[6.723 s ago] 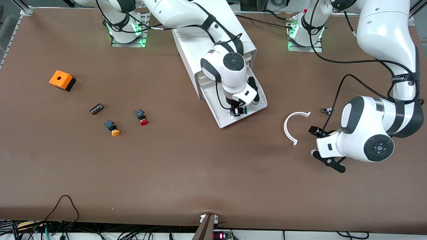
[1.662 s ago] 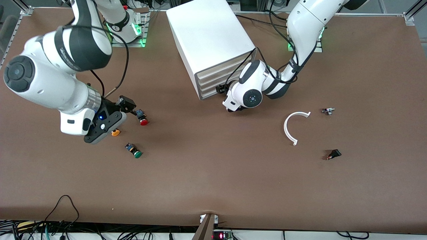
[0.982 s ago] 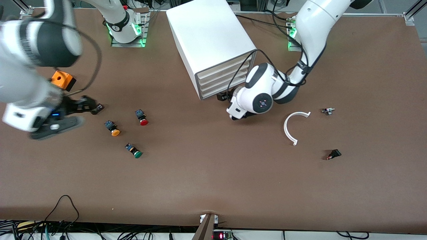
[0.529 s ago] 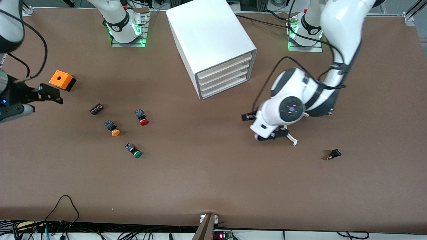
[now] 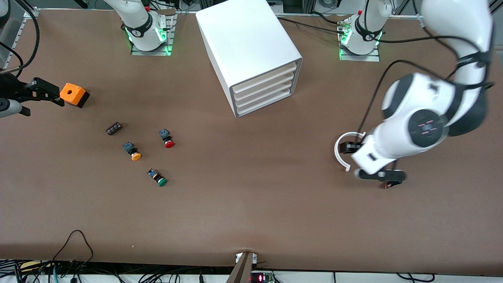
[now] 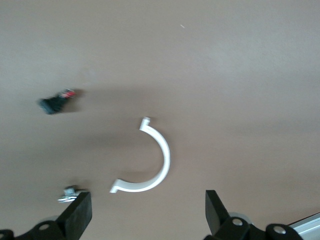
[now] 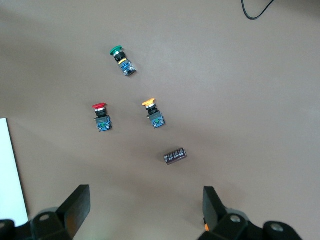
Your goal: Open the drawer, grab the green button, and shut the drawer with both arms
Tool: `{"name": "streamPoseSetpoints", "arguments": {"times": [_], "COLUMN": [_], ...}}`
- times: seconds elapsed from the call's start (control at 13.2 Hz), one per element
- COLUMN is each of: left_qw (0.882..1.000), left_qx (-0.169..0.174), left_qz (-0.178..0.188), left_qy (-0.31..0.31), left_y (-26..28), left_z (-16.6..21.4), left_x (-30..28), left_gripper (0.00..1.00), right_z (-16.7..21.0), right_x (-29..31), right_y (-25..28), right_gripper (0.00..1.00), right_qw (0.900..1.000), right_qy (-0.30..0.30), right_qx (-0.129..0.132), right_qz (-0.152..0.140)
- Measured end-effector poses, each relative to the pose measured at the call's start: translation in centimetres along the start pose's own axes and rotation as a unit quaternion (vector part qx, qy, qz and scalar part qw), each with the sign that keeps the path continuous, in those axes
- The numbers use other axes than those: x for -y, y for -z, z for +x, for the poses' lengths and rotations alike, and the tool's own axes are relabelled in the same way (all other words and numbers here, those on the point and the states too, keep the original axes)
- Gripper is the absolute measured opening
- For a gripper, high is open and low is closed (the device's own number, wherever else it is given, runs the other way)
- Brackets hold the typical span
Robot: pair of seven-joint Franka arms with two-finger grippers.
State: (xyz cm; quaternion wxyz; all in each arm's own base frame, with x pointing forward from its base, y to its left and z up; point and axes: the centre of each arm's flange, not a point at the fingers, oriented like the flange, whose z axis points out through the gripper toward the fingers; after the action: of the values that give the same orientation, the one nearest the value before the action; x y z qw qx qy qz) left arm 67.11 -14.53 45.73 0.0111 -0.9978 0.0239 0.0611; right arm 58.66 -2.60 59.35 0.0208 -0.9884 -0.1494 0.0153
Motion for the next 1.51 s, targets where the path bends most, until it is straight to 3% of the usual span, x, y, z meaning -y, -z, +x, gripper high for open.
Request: {"name": "streamPoseSetpoints", "arguments": {"times": [0.38,0.6,0.76,0.91,1.06,1.51], "left_qw": [0.999,0.997,0.994,0.993,0.993,0.997], "left_qx": [-0.050,-0.066,-0.103,-0.117,-0.118,-0.072], "left_qz": [0.011,0.017,0.019,0.009,0.005,0.006], "left_qy": [-0.005,-0.019,-0.014,-0.002,0.000,-0.001], "left_y": [7.3,9.0,9.6,10.4,11.2,12.0], "left_z": [-3.3,-8.0,-10.5,-12.7,-14.2,-15.3], "left_x": [5.5,7.8,8.7,10.2,10.4,10.3], "left_gripper": [1.00,1.00,1.00,1.00,1.00,1.00], "right_z": [-1.6,-1.9,-1.8,-1.7,-1.7,-1.7], "right_x": [-2.3,-1.6,-1.5,-1.3,-1.4,-1.1], "right_y": [0.1,1.2,1.2,1.0,1.1,1.1], "right_gripper": [1.00,1.00,1.00,1.00,1.00,1.00], "right_qw": [0.999,0.999,0.999,0.999,0.999,0.998], "right_qy": [0.023,0.030,0.033,0.036,0.036,0.039], "right_qx": [0.031,0.029,0.029,0.031,0.033,0.034], "right_qz": [-0.012,-0.012,-0.012,-0.013,-0.017,-0.022]}}
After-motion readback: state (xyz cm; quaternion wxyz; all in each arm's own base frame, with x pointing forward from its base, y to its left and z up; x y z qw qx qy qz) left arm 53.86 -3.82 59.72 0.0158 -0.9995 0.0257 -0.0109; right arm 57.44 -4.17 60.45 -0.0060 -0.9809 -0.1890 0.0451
